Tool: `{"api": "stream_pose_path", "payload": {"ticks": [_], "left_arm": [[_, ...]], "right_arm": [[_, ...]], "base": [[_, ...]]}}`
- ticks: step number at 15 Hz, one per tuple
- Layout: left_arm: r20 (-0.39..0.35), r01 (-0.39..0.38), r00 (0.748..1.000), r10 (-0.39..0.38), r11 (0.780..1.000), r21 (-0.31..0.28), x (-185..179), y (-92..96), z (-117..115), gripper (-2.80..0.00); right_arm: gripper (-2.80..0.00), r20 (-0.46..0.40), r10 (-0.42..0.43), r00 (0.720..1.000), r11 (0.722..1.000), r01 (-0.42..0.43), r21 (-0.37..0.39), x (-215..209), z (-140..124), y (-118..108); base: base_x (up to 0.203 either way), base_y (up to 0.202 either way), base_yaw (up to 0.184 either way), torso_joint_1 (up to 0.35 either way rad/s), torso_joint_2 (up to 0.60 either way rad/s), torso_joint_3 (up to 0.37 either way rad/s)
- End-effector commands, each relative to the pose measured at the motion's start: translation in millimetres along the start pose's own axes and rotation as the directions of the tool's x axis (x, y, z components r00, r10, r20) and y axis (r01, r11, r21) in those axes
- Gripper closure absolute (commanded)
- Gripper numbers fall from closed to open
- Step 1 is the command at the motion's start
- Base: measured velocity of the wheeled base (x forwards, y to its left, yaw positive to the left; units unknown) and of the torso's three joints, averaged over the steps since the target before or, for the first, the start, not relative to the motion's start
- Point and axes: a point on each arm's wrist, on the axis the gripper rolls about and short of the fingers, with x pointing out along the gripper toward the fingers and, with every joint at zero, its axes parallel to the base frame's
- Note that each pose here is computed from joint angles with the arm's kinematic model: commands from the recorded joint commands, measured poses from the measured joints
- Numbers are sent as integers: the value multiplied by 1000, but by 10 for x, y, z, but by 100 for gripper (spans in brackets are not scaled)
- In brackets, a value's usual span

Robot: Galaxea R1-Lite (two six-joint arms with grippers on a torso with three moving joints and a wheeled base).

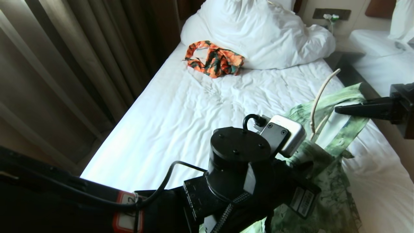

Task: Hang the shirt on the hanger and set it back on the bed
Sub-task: Hook the other side of the shirt onto the hanger

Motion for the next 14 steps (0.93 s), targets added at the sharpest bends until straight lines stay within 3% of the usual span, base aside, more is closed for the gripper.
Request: {"api": "stream_pose_path", "payload": {"ticks": [1,6,10,14], "left_arm": [[26,13,1000,-13,1000,-2,40,-55,65,0],[92,27,995,-26,1000,-10,94,-118,248,0],[153,33,988,-30,999,-16,34,-129,440,0],[189,46,981,-42,999,-18,-77,-169,569,0]], "right_arm": [[0,23,4,1000,1000,-3,-30,-103,64,124],[0,31,23,999,999,-22,-45,-260,122,355],[0,77,29,997,995,-21,-102,-427,210,558],[0,72,28,997,995,-21,-98,-531,195,675]], "base": [[0,0,0,0,0,0],[0,0,0,0,0,0],[0,0,0,0,0,0],[0,0,0,0,0,0]]}}
